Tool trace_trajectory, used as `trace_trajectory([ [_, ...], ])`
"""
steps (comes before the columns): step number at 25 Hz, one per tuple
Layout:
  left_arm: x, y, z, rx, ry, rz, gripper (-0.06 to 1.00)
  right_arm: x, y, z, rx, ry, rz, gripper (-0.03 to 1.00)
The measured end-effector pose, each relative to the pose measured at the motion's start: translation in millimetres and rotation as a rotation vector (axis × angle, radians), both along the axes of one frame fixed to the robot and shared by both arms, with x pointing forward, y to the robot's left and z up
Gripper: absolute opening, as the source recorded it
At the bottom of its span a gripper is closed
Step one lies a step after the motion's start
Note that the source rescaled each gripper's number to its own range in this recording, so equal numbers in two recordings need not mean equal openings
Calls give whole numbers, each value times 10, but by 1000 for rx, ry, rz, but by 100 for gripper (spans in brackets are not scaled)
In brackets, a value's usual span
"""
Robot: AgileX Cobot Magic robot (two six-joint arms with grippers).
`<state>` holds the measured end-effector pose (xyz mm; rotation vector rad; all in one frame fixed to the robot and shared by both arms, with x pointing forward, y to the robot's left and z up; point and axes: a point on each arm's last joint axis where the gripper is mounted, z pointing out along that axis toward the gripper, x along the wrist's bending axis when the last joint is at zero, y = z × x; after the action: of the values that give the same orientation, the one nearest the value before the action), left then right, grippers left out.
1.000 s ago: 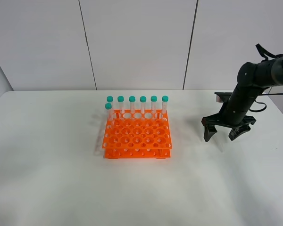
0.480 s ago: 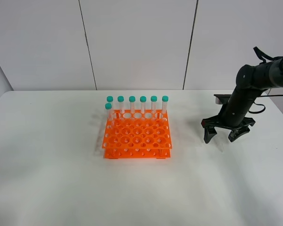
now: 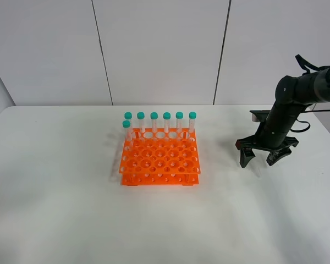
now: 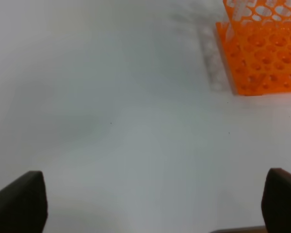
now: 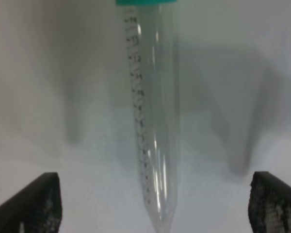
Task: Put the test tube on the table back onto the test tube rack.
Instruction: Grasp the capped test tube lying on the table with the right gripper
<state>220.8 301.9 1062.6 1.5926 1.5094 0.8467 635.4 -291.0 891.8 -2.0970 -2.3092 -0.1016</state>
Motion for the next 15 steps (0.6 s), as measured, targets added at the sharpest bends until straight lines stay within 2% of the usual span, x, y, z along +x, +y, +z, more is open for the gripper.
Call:
trace_trajectory([
  [11, 0, 0, 0, 0, 0, 0, 100, -2, 0, -101, 0, 24, 0, 79],
  [13, 0, 0, 0, 0, 0, 0, 100, -2, 0, -101, 0, 24, 0, 76],
  [15, 0, 0, 0, 0, 0, 0, 100, -2, 0, -101, 0, 24, 0, 66],
])
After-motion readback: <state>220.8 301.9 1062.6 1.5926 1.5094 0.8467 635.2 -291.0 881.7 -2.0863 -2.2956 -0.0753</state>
